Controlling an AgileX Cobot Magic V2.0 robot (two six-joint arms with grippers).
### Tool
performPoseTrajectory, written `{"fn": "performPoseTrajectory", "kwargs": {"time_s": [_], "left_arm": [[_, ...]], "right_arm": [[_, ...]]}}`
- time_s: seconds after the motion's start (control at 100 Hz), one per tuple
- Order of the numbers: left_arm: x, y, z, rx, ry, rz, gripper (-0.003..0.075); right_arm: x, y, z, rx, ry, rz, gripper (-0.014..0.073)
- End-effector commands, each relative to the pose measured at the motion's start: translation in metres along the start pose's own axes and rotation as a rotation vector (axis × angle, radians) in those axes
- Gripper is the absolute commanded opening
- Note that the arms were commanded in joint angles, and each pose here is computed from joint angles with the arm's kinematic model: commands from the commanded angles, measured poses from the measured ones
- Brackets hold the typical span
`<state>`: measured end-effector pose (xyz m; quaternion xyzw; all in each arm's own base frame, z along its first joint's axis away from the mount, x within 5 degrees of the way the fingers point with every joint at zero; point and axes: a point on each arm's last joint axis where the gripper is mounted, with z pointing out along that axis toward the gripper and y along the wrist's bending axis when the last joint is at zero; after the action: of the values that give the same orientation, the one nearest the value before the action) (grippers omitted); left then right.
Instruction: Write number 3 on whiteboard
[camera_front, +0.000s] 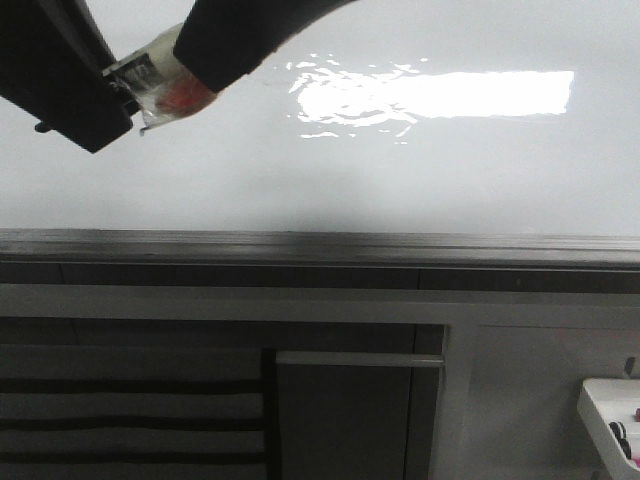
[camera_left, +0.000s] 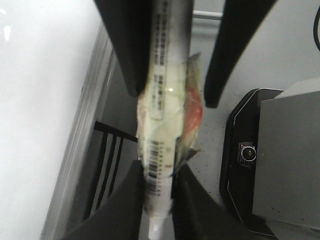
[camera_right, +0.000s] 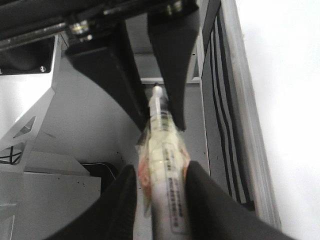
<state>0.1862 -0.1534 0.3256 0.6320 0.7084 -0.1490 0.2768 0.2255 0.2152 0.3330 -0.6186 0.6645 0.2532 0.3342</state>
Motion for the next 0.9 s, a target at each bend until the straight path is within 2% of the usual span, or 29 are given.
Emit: {"fn": "performPoseTrajectory", "kwargs": {"time_s": [0.0, 0.21, 0.59, 0.78, 0.89], "left_arm": [[-0.013, -0.001, -0.014, -0.041, -0.085, 0.003, -0.0019], [-0.013, -0.001, -0.014, -0.041, -0.085, 0.003, -0.0019], [-0.014, 0.002, -0.015, -0.072, -0.102, 0.002, -0.0018], [-0.016, 0.003, -0.019, -0.11, -0.13, -0.032, -0.0011], [-0.017, 0.001, -0.025, -0.133, -0.149, -0.037, 0.0057]], "right_arm": [[-0.017, 0.0, -0.016, 0.049, -0.087, -0.015, 0.0174], [-0.017, 0.0, -0.017, 0.049, -0.09, -0.014, 0.012], [-0.016, 0.001, -0.017, 0.037, -0.082, -0.017, -0.0059], [-0.015, 0.001, -0.017, 0.042, -0.063, -0.032, -0.0063], [-0.015, 0.001, -0.017, 0.043, -0.06, -0.035, -0.0063]]}}
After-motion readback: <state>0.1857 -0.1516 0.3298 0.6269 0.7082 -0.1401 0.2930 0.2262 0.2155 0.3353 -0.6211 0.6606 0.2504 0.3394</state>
